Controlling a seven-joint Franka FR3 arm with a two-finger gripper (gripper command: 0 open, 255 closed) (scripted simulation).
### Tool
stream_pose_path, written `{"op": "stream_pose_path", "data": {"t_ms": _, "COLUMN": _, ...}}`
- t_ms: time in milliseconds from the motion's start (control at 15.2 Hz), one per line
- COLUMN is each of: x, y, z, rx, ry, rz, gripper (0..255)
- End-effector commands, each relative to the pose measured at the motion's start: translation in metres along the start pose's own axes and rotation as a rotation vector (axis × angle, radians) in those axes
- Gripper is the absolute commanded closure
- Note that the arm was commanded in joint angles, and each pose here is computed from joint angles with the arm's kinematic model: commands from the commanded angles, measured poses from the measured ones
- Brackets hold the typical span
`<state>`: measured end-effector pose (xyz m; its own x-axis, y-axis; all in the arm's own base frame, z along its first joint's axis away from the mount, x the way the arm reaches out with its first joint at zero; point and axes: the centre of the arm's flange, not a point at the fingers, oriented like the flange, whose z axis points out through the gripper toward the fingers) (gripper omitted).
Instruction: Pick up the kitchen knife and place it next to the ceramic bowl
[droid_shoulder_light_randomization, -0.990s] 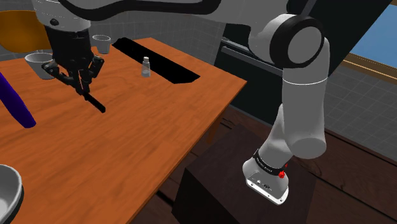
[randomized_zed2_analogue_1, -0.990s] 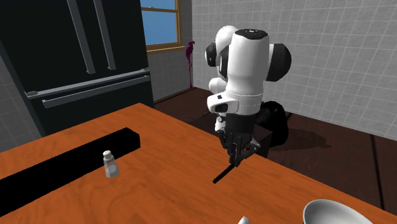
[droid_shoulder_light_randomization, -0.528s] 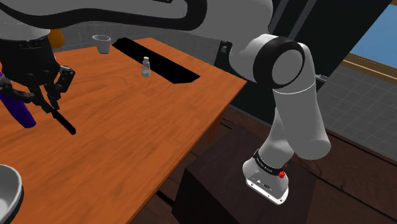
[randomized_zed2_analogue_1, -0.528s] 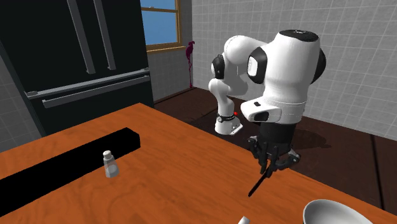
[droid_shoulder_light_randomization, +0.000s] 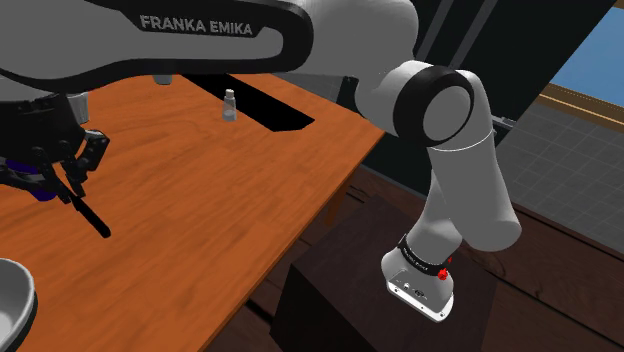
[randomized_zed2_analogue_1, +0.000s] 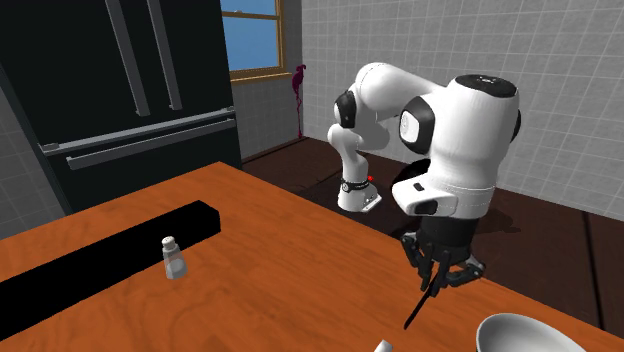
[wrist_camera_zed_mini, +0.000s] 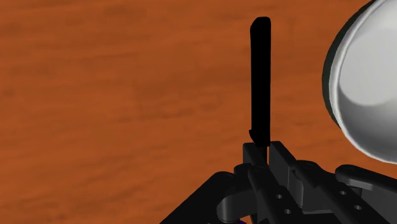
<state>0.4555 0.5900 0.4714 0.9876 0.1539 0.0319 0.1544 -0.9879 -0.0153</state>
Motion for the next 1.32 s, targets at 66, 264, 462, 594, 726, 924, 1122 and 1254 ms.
{"op": "stream_pose_path", "data": {"t_ms": 66, "x": 0.0, "y": 0.0, "z": 0.016, "rx": 0.0, "ry": 0.0, "rz": 0.0, "gripper": 255}}
{"op": "stream_pose_path", "data": {"t_ms": 264, "x": 0.0, "y": 0.0, "z": 0.032, "rx": 0.0, "ry": 0.0, "rz": 0.0, "gripper": 255}}
{"op": "stream_pose_path", "data": {"t_ms": 462, "x": -0.001, "y": 0.0, "z": 0.048, "rx": 0.0, "ry": 0.0, "rz": 0.0, "gripper": 255}}
{"op": "stream_pose_path", "data": {"t_ms": 594, "x": -0.001, "y": 0.0, "z": 0.058, "rx": 0.0, "ry": 0.0, "rz": 0.0, "gripper": 255}}
{"op": "stream_pose_path", "data": {"t_ms": 726, "x": -0.001, "y": 0.001, "z": 0.069, "rx": 0.0, "ry": 0.0, "rz": 0.0, "gripper": 255}}
{"op": "stream_pose_path", "data": {"t_ms": 924, "x": -0.002, "y": 0.001, "z": 0.084, "rx": 0.0, "ry": 0.0, "rz": 0.0, "gripper": 255}}
{"op": "stream_pose_path", "data": {"t_ms": 1122, "x": -0.002, "y": 0.001, "z": 0.1, "rx": 0.0, "ry": 0.0, "rz": 0.0, "gripper": 255}}
{"op": "stream_pose_path", "data": {"t_ms": 1254, "x": -0.003, "y": 0.001, "z": 0.11, "rx": 0.0, "ry": 0.0, "rz": 0.0, "gripper": 255}}
